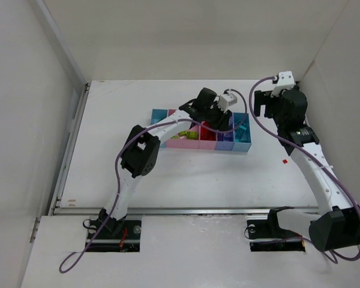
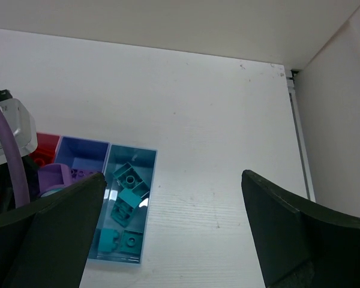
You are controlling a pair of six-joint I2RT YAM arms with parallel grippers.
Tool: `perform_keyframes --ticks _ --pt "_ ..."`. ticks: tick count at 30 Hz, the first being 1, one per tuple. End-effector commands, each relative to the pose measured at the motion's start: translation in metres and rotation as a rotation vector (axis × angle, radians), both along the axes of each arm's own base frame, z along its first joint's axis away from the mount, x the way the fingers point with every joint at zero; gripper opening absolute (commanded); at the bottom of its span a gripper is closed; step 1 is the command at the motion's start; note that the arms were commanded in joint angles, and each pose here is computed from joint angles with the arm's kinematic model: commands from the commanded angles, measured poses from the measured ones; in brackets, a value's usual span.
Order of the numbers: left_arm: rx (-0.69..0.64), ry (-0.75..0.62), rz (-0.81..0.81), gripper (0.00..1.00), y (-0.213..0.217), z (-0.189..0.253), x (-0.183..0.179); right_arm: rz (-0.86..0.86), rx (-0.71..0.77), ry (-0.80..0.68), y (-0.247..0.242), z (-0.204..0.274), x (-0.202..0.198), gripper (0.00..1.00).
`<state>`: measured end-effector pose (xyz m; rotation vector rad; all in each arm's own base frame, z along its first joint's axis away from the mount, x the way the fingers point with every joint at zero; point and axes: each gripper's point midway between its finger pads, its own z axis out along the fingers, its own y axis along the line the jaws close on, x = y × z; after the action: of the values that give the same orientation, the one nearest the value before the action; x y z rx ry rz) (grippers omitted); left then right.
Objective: Sort the legos into containers by color
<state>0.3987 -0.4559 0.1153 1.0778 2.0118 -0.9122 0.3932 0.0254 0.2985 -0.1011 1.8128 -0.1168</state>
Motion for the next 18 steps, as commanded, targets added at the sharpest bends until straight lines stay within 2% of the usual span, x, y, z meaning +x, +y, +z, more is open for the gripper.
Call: perform_keyframes --ticks 1,3,4,7,11,12,18 --pt "-0.055 -0.044 0.008 0.36 -0.008 0.038 -0.002 -0.018 -0.03 -0.055 -0.007 0.015 -0.002 1.0" --pt "-0.039 -0.003 -0.014 0.53 -0.005 0.029 -0.012 -0.018 -0.03 -0.056 -0.007 0.015 -0.002 1.0" --pt "-0.033 0.005 -0.014 0.69 -0.004 0.027 -0.013 -0.005 -0.026 -0.064 -0.005 0.017 -0.001 1.0" --pt "-0.028 -0.024 -0.067 1.0 0.001 0.033 -0.022 0.016 -0.021 -0.064 -0.001 0.017 -0.001 1.0" --pt "-0.073 -0.106 -0.112 1.0 0.005 0.058 -0.03 0.016 -0.02 -0.073 -0.001 0.021 -0.001 1.0" --pt "-0.095 -0.158 -0.122 1.0 0.006 0.077 -0.029 0.016 -0.02 -0.073 -0.001 0.021 -0.001 1.0" --pt "-0.172 -0.256 -0.141 1.0 0.003 0.138 -0.036 -0.01 -0.017 -0.128 -0.005 0.046 0.001 1.0"
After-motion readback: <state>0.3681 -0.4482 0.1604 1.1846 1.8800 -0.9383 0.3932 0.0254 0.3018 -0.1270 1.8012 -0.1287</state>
